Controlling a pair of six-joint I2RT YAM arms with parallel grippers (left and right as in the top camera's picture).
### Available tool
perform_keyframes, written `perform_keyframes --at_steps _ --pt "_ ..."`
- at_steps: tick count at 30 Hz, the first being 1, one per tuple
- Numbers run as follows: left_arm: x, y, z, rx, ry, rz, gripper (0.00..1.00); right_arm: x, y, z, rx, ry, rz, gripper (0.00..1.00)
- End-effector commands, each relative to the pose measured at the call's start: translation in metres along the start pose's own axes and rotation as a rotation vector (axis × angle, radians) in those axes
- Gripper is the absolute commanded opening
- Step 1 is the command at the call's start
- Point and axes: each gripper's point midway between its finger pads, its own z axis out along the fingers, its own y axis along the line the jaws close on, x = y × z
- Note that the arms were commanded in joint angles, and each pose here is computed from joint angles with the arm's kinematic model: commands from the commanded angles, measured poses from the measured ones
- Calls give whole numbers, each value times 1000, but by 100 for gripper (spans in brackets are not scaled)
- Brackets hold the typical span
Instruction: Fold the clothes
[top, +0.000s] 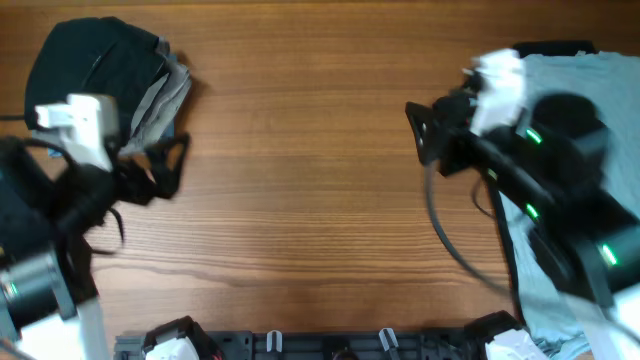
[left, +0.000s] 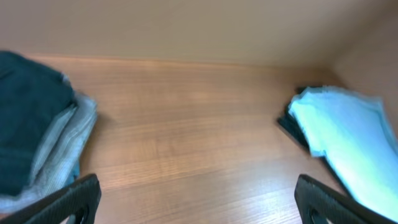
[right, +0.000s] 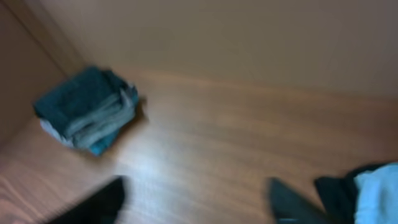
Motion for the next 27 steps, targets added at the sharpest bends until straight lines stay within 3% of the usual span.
perform_keyframes --at_steps 1,6,9,11,14,16,20,23,27 --pt "20 -23 -11 -36 53 127 100 -7 4 -49 12 -84 -8 100" --pt "21 -30 -13 -20 47 143 100 3 6 -63 6 -69 -5 100" --pt "21 -30 -13 -20 47 143 100 9 15 -53 -51 -23 141 100" --pt "21 -30 -13 -20 47 143 100 14 4 -48 4 0 146 100" --pt "21 -30 -13 -20 47 143 100 14 -1 -47 36 -2 0 100" --pt "21 -30 -13 -20 47 143 100 14 -1 -63 44 -40 -215 100" --pt "21 -30 -13 -20 47 143 100 62 -12 -75 72 -97 -339 100" --pt "21 -30 -13 -20 47 143 100 117 -23 -52 63 -159 -315 100" --pt "21 -30 -13 -20 47 143 100 162 -26 -25 13 -277 -327 100"
